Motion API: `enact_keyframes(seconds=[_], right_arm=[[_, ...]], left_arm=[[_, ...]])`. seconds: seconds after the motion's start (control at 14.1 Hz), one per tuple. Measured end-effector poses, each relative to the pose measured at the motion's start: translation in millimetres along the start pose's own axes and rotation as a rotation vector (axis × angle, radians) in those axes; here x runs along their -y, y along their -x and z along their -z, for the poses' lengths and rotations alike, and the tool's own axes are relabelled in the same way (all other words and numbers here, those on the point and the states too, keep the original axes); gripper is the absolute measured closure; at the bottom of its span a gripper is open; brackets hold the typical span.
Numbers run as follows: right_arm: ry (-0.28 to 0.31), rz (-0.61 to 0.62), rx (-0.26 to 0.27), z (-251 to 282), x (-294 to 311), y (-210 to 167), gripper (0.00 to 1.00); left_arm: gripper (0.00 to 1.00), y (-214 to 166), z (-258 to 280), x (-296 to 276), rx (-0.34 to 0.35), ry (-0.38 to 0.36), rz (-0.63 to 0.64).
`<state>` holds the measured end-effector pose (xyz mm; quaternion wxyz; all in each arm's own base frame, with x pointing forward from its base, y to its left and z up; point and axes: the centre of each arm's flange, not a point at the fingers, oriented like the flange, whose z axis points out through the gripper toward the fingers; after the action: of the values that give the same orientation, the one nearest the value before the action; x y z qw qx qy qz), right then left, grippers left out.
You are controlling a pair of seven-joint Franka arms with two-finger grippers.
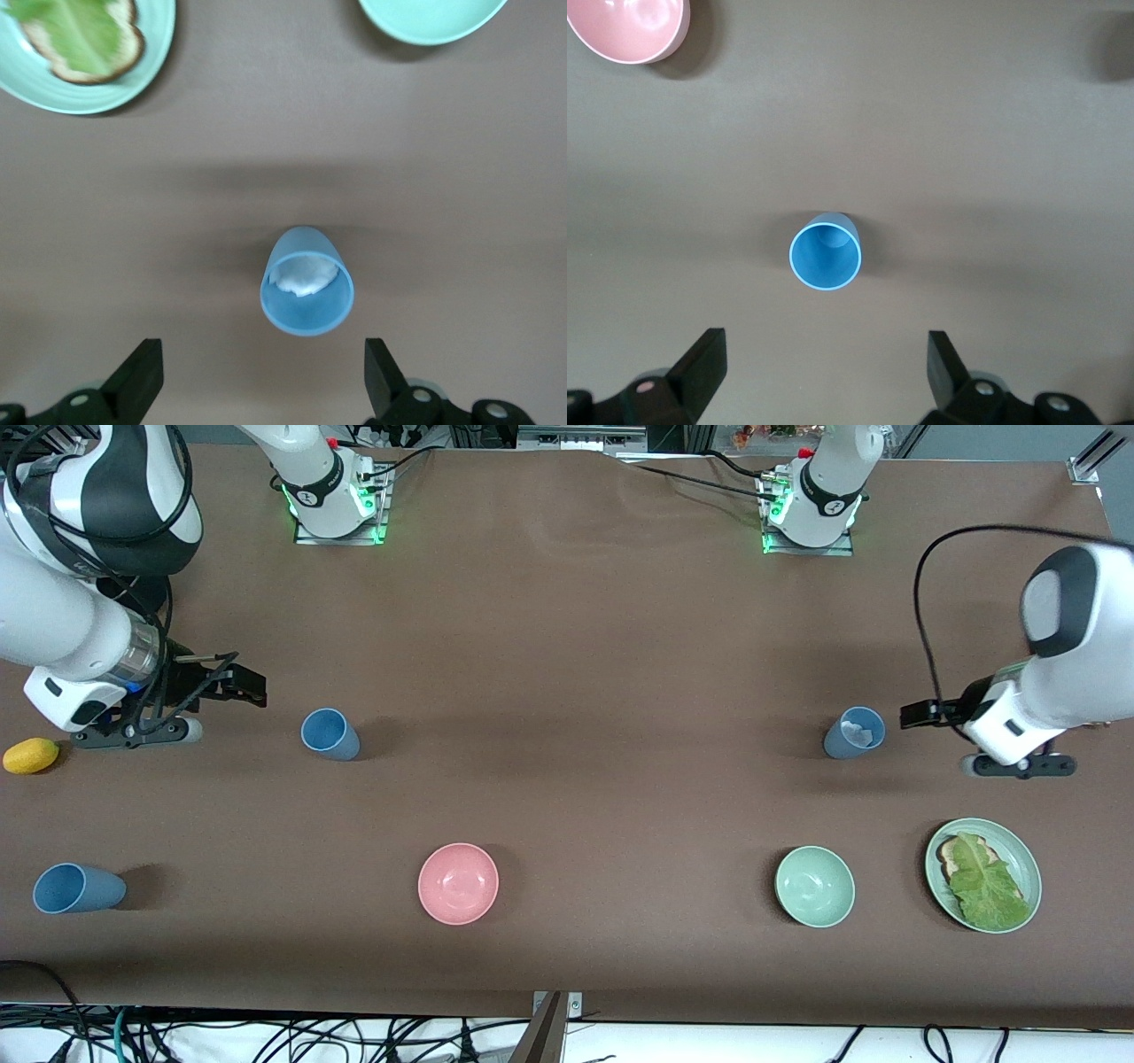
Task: Stack blue cups with both arms
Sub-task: 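Move the left gripper to one blue cup while the right gripper reaches another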
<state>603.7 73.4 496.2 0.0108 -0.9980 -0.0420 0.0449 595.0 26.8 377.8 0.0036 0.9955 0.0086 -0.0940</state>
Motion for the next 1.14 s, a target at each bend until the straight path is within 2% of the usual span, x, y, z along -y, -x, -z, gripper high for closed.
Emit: enact_keyframes(seconds=[0.28, 0.43, 0.5, 0.71, 0.99, 1.06, 1.14], right_arm=[[0.000, 0.000, 0.010, -5.4, -0.2, 0.6, 0.00], [0.001, -0.002, 0.022, -18.0, -0.9, 0.3, 0.00], [0.001, -0.004, 0.023, -29.7, -2.4, -0.9, 0.00], [0.004, -0.014, 0.026, -75.6, -8.9, -1.7, 0.00], [0.007, -0.025, 0.030, -125.9, -15.8, -0.8, 0.00], [0.007, -0.027, 0.031, -139.6, -16.9, -1.7, 0.00], [0.008, -0.028, 0.030, -153.9, -17.9, -3.1, 0.00]], left_arm=[[0.00, 12.9, -83.7, 1.2, -0.065, -0.065, -0.052], [0.00, 22.9, -111.7, 1.9, -0.043, -0.067, -0.059], [0.04, 26.3, -122.8, 4.6, -0.025, -0.065, -0.055], [0.40, 28.2, -144.4, 12.3, 0.013, -0.058, -0.043], [0.85, 22.9, -143.9, 14.4, 0.002, -0.057, -0.040], [0.94, 20.9, -140.8, 13.9, -0.005, -0.057, -0.041], [0.99, 19.3, -137.3, 12.7, -0.012, -0.058, -0.043]])
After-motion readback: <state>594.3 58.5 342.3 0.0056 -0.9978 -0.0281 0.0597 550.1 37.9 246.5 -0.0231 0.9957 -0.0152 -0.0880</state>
